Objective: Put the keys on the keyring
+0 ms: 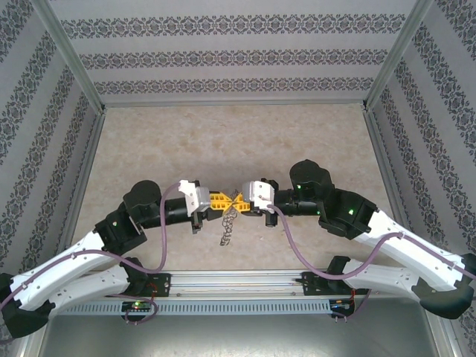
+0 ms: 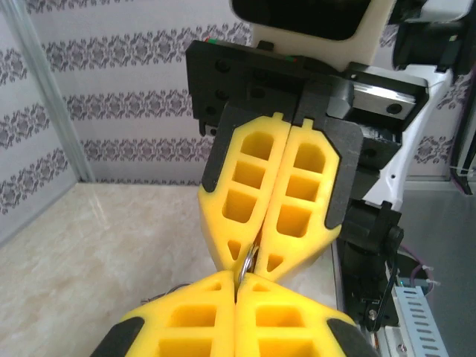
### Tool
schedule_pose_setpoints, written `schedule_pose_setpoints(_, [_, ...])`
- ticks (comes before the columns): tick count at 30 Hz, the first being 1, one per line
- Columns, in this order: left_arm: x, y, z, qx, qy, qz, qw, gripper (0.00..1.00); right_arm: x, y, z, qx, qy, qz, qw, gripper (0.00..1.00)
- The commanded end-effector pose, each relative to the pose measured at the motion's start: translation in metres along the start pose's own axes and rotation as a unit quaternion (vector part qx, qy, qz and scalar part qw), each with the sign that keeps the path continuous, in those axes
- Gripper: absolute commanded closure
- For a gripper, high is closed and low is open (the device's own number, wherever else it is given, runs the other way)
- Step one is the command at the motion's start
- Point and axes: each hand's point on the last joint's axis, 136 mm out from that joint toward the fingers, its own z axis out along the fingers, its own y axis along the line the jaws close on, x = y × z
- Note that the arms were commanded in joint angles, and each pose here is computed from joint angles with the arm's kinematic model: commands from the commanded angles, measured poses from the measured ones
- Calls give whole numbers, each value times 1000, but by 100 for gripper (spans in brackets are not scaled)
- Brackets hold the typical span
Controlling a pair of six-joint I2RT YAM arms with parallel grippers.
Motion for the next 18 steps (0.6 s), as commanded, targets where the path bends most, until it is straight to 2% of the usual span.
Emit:
schedule_pose_setpoints(1, [-3, 15, 1, -37, 48, 14, 998, 87, 18, -9, 4, 17, 50, -1, 999, 100])
schedule_pose_setpoints(5, [14, 21, 11, -39, 106, 8, 994, 84, 23, -13, 11, 18, 74, 0, 997, 100])
schedule_pose_setpoints(9, [23, 22, 15, -35, 129, 6, 991, 86, 25, -19, 14, 24, 92, -3, 995, 100])
schedule_pose_setpoints(11, [23, 19, 15, -29, 127, 9, 991, 100, 27, -20, 16, 23, 98, -2, 995, 100])
schedule_pose_setpoints(15, [14, 13, 10, -21, 94, 14, 995, 100, 26, -16, 16, 18, 92, 0, 996, 100])
schedule_pose_setpoints(18, [2, 9, 3, -20, 56, 19, 998, 100, 22, -9, 13, 7, 69, 2, 998, 88])
